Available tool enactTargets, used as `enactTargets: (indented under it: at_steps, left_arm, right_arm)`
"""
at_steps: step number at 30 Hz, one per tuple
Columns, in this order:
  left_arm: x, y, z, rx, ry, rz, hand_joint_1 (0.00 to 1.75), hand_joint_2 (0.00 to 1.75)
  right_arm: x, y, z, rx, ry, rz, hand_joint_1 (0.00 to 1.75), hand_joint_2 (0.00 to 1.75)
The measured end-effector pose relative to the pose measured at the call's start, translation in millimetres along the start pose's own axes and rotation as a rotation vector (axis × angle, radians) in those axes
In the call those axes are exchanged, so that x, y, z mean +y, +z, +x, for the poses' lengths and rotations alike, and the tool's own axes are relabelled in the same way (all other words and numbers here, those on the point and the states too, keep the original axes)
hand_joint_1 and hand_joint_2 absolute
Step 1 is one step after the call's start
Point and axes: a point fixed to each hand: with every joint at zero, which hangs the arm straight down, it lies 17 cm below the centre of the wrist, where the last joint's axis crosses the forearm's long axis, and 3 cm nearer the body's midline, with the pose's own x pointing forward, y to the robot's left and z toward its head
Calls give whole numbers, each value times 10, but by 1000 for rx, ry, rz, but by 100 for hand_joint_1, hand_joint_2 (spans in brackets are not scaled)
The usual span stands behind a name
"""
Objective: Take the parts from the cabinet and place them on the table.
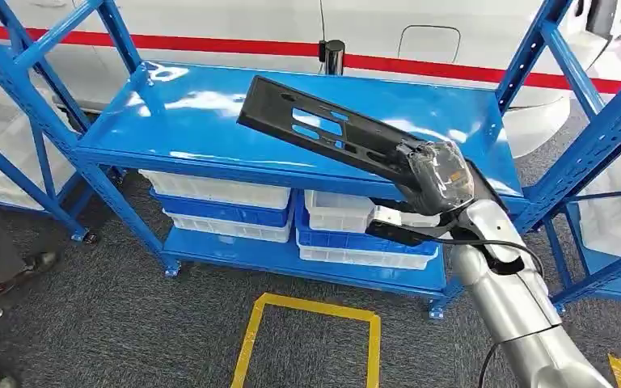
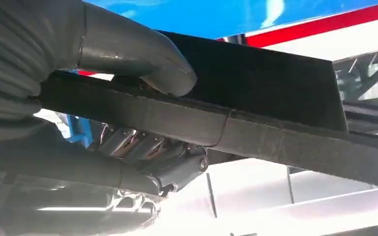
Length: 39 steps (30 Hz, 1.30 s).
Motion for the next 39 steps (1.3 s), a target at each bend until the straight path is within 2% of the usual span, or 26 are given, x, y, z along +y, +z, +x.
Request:
enactTargets:
  at_steps: [39]
  left_arm:
    - [-12,-2,23,-11,-5,-10,0,175]
  right_arm:
    - [50,189,-132,33,12,15,175,175]
